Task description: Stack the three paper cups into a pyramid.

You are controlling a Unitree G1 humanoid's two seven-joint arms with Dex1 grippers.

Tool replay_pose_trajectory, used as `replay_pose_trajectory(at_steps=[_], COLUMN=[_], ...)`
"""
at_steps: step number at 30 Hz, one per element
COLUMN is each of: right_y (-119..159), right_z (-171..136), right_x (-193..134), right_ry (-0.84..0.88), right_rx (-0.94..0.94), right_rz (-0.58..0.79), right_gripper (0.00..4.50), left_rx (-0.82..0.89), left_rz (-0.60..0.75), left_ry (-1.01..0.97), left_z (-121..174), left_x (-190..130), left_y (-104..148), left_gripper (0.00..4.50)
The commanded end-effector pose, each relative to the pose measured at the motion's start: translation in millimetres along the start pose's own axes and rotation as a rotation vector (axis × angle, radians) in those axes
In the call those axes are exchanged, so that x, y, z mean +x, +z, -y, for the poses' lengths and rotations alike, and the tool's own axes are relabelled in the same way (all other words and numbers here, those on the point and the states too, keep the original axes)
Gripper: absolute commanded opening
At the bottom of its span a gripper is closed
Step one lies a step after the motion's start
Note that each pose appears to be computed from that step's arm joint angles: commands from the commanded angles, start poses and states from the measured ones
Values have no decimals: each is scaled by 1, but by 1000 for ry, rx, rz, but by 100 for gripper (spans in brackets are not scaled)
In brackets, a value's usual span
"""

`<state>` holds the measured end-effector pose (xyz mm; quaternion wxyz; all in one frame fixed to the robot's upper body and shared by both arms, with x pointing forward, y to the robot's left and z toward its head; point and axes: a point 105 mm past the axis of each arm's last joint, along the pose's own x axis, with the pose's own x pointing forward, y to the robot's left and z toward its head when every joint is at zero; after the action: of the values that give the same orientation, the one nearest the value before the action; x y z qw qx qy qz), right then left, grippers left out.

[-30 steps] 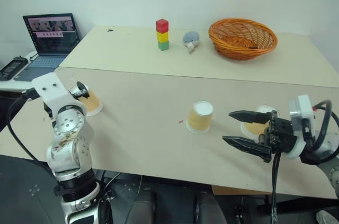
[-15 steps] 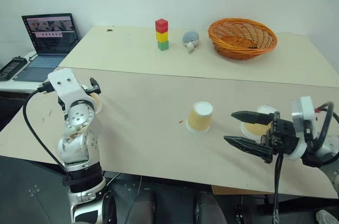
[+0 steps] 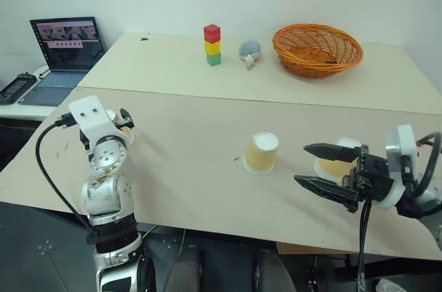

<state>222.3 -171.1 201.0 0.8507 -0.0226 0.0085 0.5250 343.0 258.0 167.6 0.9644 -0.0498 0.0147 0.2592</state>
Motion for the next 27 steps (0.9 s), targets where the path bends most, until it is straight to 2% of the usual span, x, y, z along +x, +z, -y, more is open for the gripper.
replay_pose_trajectory(at_steps=[1,9,12,16,22,24,26,27], right_y=[12,12,13,13,13,14,14,14], right_z=[-3,-2,-1,0,2,2,3,3], right_x=[-2,-3,-3,-3,-1,-1,-1,-1], right_ry=[-2,-6,-8,-4,-1,0,1,1], right_rx=[-55,-61,-63,-65,-67,-67,-67,-70], right_rz=[20,18,18,15,14,17,17,18], right_gripper=[450,450,450,450,450,450,450,450], left_rx=[1,-16,-18,-20,-21,-2,-20,-35], left_rz=[38,21,33,78,245,328,358,335], left_ry=[26,37,40,-38,-185,-303,-411,-619], left_z=[-5,-6,-7,8,35,57,74,102], left_x=[1,4,5,4,4,2,0,-9], left_y=[7,2,3,14,56,80,91,93], left_gripper=[447,447,381,243,243,243,243,243])
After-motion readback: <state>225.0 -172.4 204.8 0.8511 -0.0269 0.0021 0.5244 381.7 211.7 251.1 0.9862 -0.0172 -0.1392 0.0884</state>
